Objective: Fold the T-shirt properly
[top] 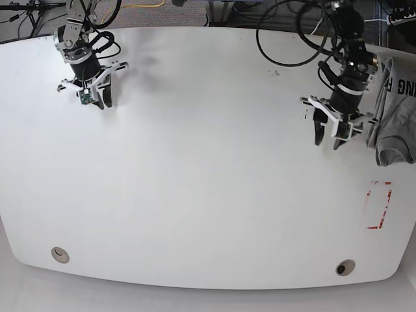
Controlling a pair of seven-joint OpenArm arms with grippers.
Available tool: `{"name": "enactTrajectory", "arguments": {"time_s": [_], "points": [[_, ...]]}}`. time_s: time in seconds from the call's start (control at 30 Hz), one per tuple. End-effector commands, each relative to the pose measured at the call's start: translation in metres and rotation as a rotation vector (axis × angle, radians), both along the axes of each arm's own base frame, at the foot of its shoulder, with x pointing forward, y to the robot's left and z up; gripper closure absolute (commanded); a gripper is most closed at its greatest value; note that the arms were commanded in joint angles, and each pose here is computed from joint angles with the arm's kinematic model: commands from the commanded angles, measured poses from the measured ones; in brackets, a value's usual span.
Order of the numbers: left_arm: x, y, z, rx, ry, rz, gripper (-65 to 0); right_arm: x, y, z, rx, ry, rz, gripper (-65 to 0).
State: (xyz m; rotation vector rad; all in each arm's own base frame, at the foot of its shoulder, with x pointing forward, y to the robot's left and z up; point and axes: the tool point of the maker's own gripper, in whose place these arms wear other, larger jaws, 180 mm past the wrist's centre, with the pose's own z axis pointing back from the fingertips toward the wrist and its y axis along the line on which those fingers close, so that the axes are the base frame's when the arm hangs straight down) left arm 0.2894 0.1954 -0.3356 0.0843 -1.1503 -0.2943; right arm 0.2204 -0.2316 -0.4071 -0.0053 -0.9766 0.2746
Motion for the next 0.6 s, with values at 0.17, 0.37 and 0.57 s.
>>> {"name": "enactTrajectory", "arguments": {"time_s": [0.17,0.37,0.57], "points": [[-0.067,-0.032,-0.019,-0.060,0.094,-0.005,-24.9,-0.050,0.004,0.003,0.118,0.025,-0.038,-10.1],[-0.145,-0.045,-0.042,-0.096,0.267,0.024,-24.9,-0.095,0.004,0.007,0.143,0.082,-0.083,-10.1],[-0.214,-0.051,-0.058,-0.120,0.436,0.052,-24.9,-0.147,0.020,0.009,0.168,0.175,-0.099,-10.1]]}}
